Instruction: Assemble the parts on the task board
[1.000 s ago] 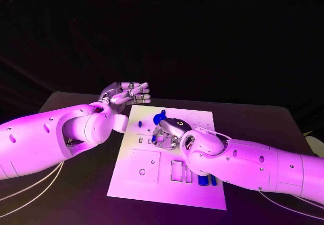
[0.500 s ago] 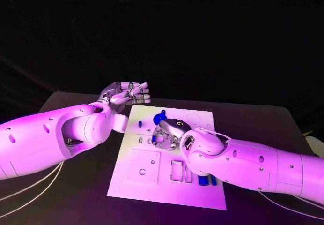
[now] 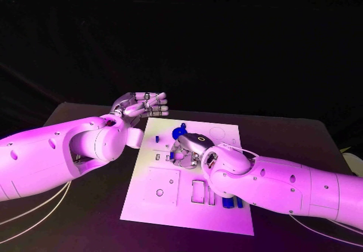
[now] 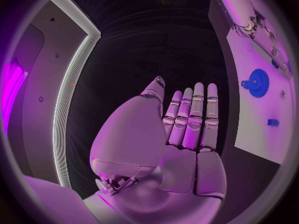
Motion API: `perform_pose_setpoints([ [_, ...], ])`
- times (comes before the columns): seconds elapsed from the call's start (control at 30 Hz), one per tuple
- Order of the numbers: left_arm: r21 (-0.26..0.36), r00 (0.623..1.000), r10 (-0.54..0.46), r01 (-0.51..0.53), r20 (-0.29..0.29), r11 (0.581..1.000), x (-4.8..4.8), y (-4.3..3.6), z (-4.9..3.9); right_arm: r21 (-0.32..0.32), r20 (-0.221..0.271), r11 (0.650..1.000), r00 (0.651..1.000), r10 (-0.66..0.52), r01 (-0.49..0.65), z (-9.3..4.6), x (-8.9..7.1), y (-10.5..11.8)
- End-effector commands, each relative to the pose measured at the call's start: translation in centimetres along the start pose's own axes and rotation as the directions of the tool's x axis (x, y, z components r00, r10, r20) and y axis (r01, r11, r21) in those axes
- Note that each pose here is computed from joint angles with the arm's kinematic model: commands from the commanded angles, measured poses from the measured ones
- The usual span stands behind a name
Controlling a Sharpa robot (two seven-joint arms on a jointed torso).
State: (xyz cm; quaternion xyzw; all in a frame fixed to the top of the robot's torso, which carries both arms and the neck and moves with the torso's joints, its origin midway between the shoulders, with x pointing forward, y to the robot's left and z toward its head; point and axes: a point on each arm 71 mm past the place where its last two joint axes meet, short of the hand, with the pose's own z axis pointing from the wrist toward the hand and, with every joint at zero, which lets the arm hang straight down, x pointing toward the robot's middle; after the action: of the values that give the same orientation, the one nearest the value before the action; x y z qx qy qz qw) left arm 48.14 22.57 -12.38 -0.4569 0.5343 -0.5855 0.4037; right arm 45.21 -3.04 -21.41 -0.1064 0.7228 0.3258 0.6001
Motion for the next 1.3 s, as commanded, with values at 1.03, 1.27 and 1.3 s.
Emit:
perform_pose_setpoints([
  [1.03,-0.048,0.986,0.129,-0.134,-0.102,0.99,-0.06,0.55,0.19,-0.189,0.157,0.976,0.978,0.137,-0.106,-2.8,-3.6,-0.4],
  [1.27,-0.14,0.927,0.296,-0.332,-0.229,0.933,-0.12,1.75,0.02,-0.199,0.114,0.934,0.94,0.323,-0.297,-6.0,-7.0,-3.4],
  [1.3,-0.161,0.901,0.341,-0.391,-0.269,0.906,-0.13,2.06,-0.07,-0.18,0.114,0.926,0.928,0.354,-0.331,-6.6,-7.6,-4.2],
])
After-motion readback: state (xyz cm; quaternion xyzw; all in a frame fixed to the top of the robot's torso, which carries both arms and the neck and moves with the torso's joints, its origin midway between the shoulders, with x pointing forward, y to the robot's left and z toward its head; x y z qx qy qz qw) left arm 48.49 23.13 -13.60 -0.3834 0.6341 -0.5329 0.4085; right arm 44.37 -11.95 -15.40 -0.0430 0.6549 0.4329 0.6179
